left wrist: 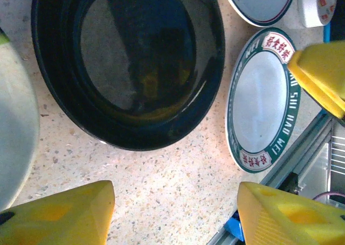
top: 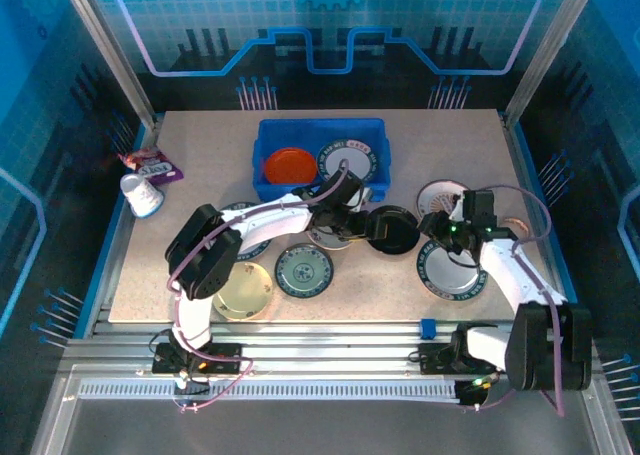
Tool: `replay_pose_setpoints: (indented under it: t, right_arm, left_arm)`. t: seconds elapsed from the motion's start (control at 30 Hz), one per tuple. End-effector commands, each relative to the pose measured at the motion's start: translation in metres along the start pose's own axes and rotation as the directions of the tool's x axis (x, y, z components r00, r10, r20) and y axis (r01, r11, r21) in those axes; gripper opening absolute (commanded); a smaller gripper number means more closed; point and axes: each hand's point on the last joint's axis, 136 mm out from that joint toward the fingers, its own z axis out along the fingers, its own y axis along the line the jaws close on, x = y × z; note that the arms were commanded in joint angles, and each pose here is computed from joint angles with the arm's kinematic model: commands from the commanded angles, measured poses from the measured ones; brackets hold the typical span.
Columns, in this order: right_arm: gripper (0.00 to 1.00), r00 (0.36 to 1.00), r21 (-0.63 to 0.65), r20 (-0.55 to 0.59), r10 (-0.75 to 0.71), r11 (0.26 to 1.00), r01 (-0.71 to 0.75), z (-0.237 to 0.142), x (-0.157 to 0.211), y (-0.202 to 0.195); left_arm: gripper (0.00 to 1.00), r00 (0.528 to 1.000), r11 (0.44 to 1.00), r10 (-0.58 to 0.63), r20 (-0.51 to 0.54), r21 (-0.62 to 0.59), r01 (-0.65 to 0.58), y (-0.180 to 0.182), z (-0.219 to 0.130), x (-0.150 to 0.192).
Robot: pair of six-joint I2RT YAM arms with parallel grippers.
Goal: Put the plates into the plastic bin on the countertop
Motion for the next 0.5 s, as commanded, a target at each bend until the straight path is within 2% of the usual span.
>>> replay_pose_setpoints:
  t: [0.0, 0.2, 0.47]
  right_arm:
    - [0.36, 0.996, -0.006, 0.057, -0.068, 0.998, 0.069, 0.001, -0.026, 0.015]
    - [0.33, 0.990, 0.043, 0.000, -0.139, 0.989, 0.139, 0.014, -0.031, 0.018]
    - [0.33, 0.980, 0.080, -0.088, -0.179, 0.979, 0.186, 0.032, -0.016, 0.014]
  left_arm:
    - [0.63, 0.999, 0.996, 0.026, 0.024, 0.081, -0.028, -0.024, -0.015, -0.001]
    - [0.67, 0.998, 0.993, 0.037, 0.045, 0.114, -0.042, -0.029, -0.022, 0.000]
    - [0.69, 0.997, 0.987, 0.040, 0.069, 0.154, -0.050, -0.033, -0.030, -0.003]
